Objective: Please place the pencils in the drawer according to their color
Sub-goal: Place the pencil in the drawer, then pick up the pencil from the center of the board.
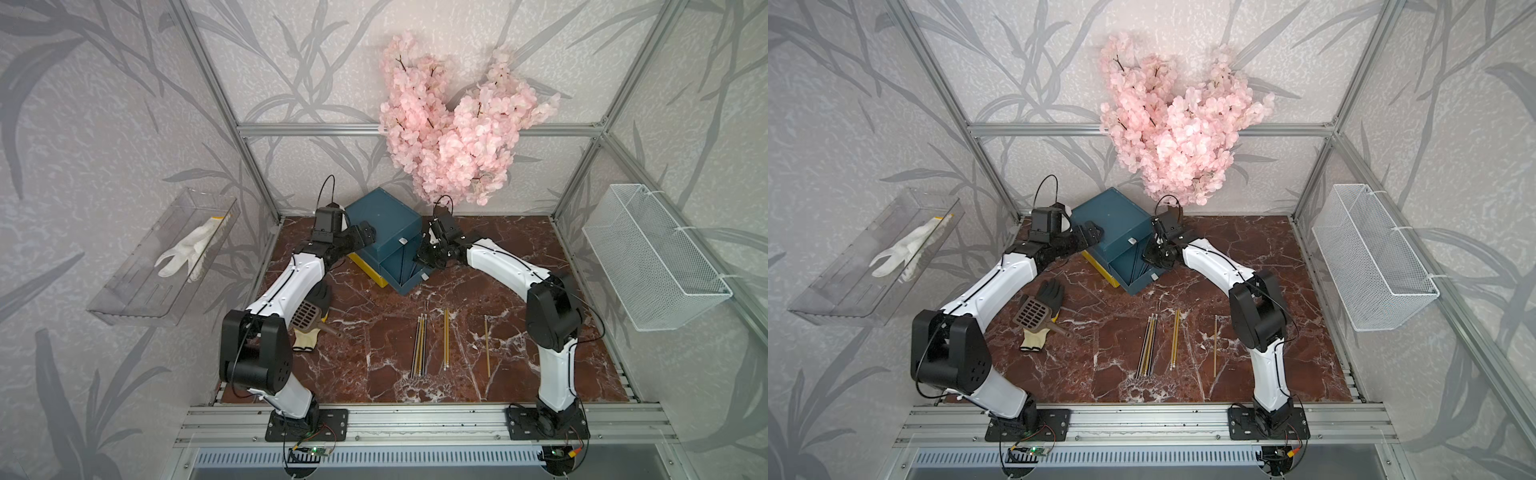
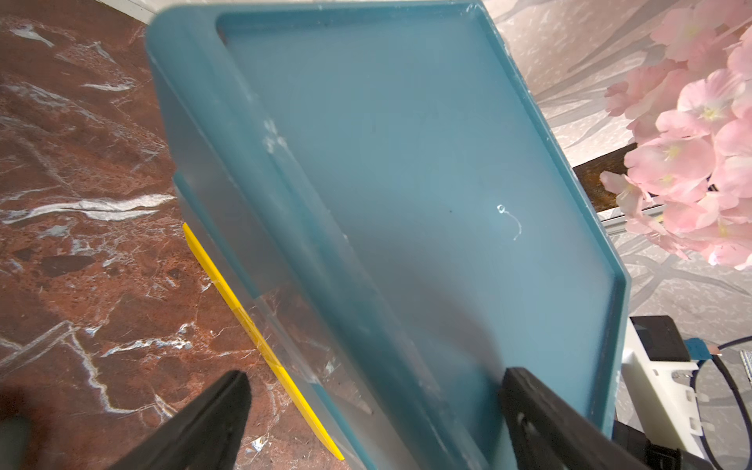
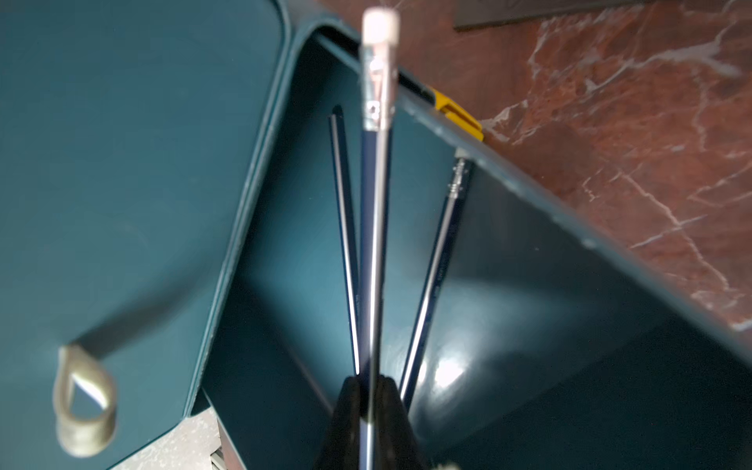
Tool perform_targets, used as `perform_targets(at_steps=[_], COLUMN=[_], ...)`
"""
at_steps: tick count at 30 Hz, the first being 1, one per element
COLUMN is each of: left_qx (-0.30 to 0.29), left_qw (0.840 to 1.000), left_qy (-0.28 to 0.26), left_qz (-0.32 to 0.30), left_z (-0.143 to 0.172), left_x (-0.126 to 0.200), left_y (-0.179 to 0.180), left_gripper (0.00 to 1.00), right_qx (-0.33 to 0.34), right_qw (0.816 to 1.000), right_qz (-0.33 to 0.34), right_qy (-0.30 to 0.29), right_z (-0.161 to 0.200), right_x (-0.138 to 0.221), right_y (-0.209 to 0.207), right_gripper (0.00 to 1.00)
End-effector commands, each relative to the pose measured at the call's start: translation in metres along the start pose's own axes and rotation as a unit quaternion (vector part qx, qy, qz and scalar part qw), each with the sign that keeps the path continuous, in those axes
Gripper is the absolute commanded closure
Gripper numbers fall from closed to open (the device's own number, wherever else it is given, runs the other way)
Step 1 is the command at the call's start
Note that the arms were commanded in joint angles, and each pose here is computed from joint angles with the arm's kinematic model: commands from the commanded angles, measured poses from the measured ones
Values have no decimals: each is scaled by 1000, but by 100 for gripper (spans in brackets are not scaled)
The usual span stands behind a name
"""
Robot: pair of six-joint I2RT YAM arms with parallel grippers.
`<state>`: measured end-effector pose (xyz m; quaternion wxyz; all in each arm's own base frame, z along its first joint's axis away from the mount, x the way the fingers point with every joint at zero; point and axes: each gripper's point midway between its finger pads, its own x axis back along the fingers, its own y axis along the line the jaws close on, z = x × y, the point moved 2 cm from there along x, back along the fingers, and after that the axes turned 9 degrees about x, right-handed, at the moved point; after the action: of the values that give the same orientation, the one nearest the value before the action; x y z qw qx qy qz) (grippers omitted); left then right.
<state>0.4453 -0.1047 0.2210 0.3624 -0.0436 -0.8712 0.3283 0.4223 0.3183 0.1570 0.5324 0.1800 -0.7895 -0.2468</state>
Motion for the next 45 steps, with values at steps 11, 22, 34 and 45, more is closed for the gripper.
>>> perform_targets(at_steps=[11,22,34,45], left_qx=[1,3,4,8], left_qw=[990,990,990,991], left_qy=[102,103,108,106], left_qz=[-101,-97,-91,-85], left_z=[59,60,67,67], left_x=[-11,-15,-15,-15], left_y=[55,56,59,57], left_gripper=[0,0,0,0], right_qx=[36,57,76,63], right_qw=[999,998,990,975], right_qz=[-12,-4,109,192], right_qy=[-2,-16,36,90], right_z=[3,41,141,211], right_x=[23,77,82,42], right_y=[23,22,-27,-68], right_gripper=[64,64,63,65])
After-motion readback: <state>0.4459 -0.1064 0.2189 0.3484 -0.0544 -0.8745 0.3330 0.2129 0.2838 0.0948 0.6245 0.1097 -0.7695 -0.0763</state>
